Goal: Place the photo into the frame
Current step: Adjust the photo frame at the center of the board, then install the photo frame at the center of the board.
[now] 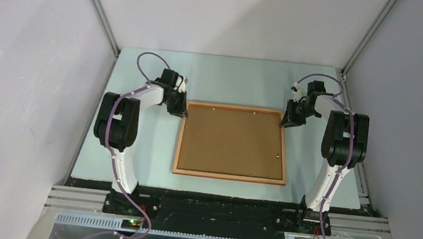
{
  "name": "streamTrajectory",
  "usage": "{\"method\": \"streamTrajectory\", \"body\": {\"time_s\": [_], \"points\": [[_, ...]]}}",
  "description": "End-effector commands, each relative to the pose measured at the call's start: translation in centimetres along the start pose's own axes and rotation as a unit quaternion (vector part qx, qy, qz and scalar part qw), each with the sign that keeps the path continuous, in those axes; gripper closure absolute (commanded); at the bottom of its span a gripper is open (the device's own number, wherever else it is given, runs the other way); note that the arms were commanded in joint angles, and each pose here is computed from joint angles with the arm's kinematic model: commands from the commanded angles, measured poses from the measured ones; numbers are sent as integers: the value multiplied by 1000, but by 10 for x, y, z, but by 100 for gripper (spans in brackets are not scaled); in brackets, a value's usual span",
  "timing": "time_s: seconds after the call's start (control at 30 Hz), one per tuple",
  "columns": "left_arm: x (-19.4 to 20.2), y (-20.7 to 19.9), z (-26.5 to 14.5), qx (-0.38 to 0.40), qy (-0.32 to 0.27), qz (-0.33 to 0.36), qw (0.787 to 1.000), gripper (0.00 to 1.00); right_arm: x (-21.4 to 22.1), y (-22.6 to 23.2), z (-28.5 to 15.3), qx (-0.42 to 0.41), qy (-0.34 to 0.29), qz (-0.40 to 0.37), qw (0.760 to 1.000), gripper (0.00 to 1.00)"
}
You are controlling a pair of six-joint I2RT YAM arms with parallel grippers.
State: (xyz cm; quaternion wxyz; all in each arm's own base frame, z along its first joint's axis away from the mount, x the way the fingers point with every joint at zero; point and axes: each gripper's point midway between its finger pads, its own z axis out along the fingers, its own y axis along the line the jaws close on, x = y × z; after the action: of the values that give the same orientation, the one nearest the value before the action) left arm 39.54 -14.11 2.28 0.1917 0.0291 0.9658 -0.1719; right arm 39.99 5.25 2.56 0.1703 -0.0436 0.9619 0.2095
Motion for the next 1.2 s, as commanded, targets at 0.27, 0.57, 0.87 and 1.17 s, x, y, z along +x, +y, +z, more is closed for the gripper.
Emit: {"method": "streamTrajectory", "body": {"time_s": [0.27,0.57,0.87,1.17], "points": [[13,-7,1,12,14,-7,1000,100,-8,6,-19,-9,-22,-29,999,75],[28,-9,4,21,31,-34,999,100,-9,9,-32,-9,-29,-40,999,51],[31,-10,9,28,34,-44,998,100,36,14,-46,7,5,-64,998,43],[30,-10,9,29,31,-39,998,100,87,32,-55,27,35,-111,993,41]]}}
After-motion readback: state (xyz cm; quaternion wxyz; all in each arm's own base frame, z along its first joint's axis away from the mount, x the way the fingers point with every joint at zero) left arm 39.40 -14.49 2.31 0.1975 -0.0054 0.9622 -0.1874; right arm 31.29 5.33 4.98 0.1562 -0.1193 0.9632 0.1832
